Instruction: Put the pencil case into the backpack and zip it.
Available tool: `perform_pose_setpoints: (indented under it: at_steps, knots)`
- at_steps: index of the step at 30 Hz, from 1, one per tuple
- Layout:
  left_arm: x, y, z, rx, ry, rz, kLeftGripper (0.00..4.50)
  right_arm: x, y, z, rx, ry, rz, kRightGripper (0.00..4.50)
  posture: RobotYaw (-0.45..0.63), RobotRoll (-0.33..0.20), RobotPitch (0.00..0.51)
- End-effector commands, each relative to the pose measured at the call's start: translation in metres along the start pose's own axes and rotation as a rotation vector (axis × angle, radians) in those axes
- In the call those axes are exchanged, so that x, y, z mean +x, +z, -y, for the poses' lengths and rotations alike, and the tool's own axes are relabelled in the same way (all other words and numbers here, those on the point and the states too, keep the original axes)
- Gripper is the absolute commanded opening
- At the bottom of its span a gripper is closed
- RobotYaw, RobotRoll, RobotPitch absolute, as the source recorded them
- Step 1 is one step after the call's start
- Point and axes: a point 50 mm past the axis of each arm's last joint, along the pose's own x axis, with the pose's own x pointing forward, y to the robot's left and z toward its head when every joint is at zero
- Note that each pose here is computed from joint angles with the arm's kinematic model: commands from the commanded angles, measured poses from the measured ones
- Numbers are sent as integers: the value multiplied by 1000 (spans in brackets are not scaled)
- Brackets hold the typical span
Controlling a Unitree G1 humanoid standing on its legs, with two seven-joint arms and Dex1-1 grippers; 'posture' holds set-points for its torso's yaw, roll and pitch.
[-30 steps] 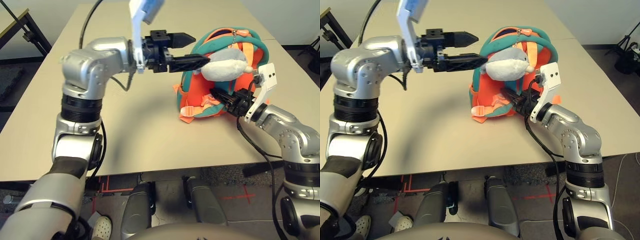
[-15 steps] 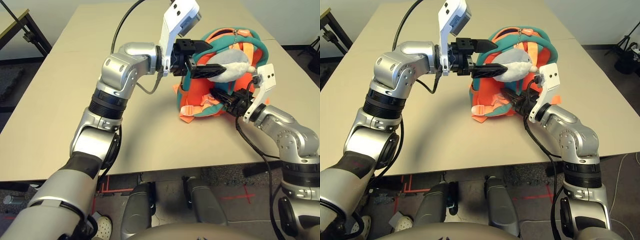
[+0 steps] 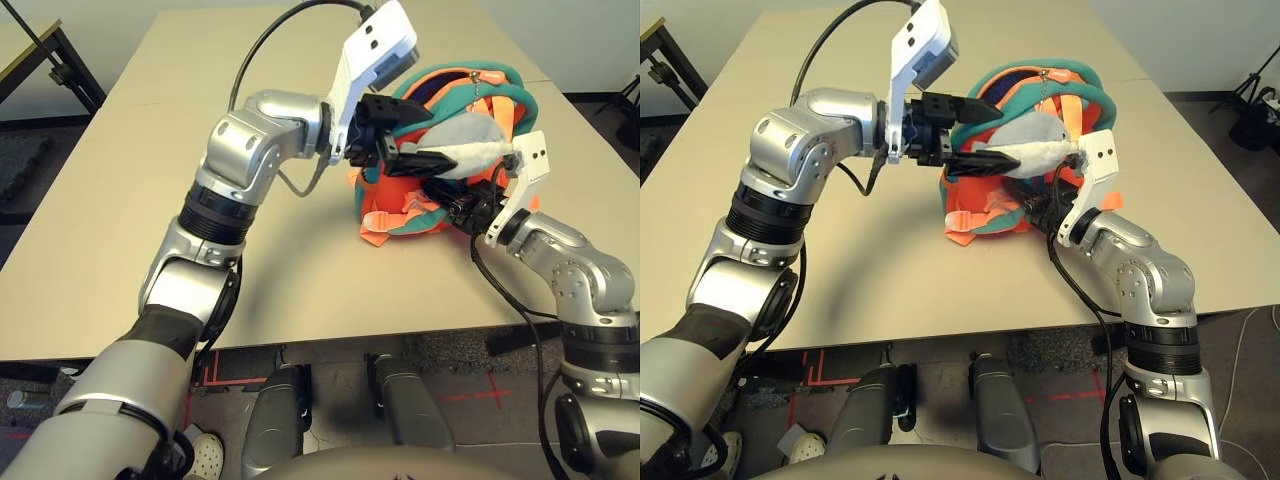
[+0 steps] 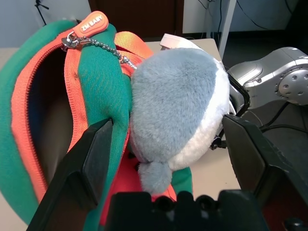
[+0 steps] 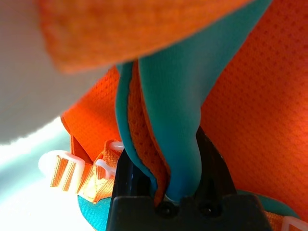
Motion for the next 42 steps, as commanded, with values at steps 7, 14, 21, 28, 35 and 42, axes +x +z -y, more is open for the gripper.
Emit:
perform_pose_setpoints:
  at_steps: [7,14,21,28,35,42]
  knots:
    - [6,-19,-5,-67,45,-56,3138,4,-9,-2,17,12,-35,708,-214,0,140]
    - [-4,-10,-8,-51,66,-30,550,6,-9,-3,18,16,-38,708,-210,0,143]
    - [-54,22,-17,19,135,33,0,7,-11,-3,20,20,-41,708,-196,0,149]
    - [-105,38,-19,36,234,32,0,8,-13,-1,23,23,-48,708,-174,0,155]
    - [-157,-6,-28,-83,418,-136,0,11,-13,-1,23,29,-49,708,-167,0,158]
    - [-174,-101,-25,-300,445,-402,0,14,-12,1,21,31,-50,708,-156,0,156]
